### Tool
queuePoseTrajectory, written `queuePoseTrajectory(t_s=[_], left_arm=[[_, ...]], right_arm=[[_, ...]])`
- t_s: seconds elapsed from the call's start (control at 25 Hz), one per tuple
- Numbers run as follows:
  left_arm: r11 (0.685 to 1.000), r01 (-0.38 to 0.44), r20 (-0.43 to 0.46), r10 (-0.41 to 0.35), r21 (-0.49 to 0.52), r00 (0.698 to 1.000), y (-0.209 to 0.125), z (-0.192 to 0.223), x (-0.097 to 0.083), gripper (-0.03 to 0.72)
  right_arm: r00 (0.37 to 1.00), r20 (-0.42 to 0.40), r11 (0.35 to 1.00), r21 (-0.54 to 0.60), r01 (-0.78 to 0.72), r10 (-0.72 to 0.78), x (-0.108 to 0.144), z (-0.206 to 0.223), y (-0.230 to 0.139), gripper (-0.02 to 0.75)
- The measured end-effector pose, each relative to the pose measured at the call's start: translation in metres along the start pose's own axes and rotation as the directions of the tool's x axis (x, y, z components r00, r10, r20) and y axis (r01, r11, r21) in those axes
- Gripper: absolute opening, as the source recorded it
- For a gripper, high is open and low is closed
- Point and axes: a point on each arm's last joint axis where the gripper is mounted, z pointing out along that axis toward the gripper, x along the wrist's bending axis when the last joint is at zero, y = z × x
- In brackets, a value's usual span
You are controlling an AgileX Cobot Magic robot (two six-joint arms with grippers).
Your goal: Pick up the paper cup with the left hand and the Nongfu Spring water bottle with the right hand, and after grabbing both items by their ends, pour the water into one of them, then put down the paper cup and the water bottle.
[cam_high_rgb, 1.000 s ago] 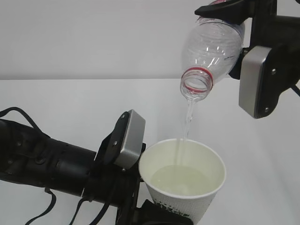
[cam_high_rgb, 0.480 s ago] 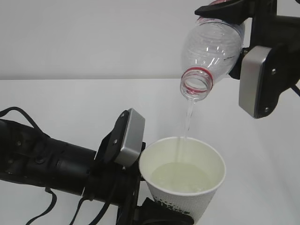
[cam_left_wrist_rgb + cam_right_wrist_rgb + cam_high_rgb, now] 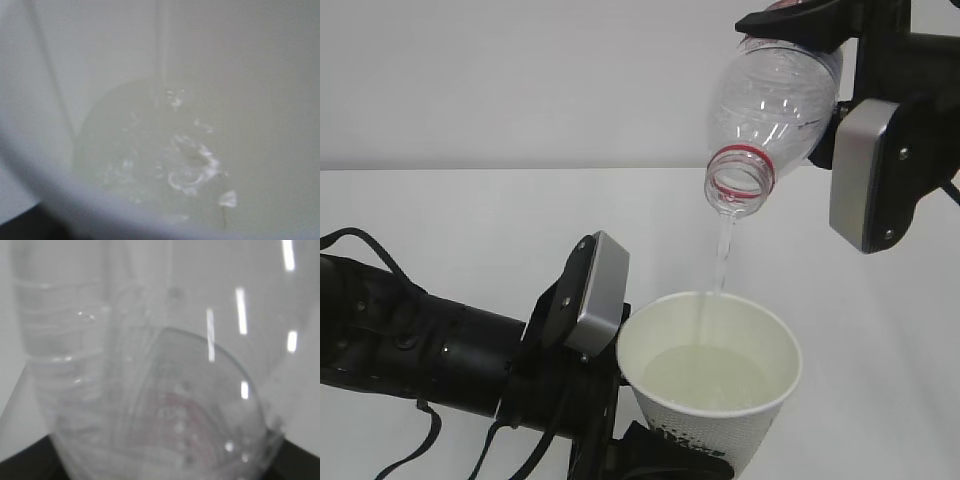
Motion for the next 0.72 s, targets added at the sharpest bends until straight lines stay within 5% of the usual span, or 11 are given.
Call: queuePoseTrajectory(t_s=[0.72], left_arm=[[1.0, 0.007, -0.009, -0.007, -0.007, 1.0, 0.0006, 0.0, 0.0009, 0.507]], right_arm=[[1.0, 0.001, 1.0, 0.001, -0.002, 0.002, -0.0001, 0.0, -0.0001, 0.485]])
